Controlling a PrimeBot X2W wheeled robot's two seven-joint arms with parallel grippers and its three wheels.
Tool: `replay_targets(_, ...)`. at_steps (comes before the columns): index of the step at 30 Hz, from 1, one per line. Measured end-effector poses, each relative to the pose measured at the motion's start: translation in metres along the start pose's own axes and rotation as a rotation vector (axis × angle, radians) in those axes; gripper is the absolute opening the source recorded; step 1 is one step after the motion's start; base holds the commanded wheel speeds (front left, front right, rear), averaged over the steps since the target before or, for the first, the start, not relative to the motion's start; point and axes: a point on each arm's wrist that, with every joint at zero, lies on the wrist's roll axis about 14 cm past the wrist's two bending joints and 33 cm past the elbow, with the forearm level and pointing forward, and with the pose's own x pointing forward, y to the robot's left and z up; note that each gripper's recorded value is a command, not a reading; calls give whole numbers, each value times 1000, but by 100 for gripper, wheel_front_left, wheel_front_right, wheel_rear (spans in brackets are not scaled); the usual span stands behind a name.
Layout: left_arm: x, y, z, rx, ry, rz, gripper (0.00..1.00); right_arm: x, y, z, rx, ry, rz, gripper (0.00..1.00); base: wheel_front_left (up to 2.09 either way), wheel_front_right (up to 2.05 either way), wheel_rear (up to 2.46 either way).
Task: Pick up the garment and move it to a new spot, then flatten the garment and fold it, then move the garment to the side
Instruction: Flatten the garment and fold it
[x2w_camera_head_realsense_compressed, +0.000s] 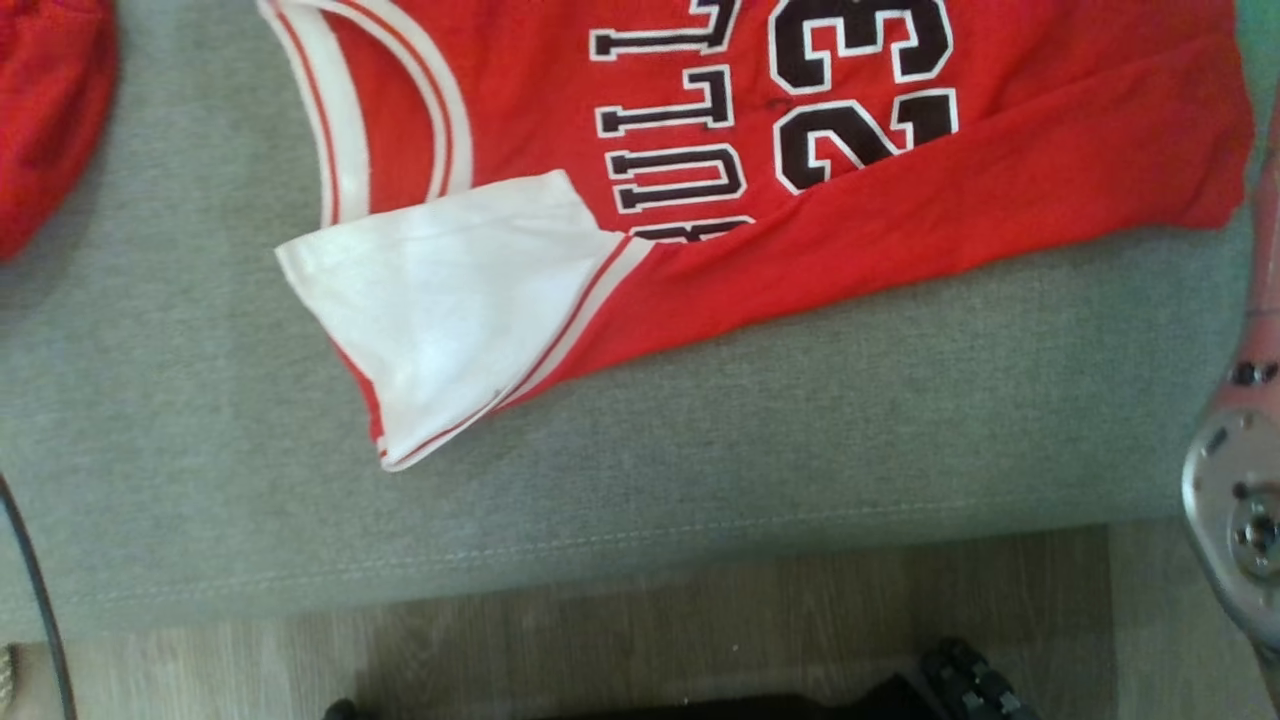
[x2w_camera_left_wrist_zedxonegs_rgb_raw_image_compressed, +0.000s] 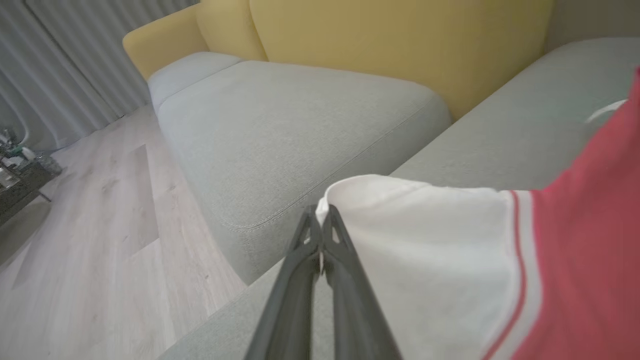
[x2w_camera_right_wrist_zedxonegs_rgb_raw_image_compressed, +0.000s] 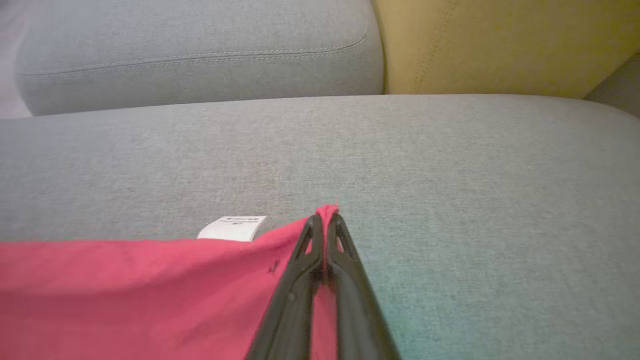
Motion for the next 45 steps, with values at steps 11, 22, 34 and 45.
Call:
replay_targets(11, -88, -47, -17, -157, 16, -86, 0, -40, -30, -27, -19, 69, 11, 0, 0, 0, 0)
replay_targets(22, -163, -110, -23, -311, 91, -125, 0, -83, -42, -51, -41, 111, 8, 0, 0, 0, 0)
replay_targets(34, -188, -170, -65, -473, 207, -111, 0, -102, -39, -104, -55, 188, 5, 0, 0, 0, 0)
replay_targets(45, -176, -166, -59, -554, 129, 104, 100, -116, -39, -83, 105, -45, -19, 100, 0, 0, 0)
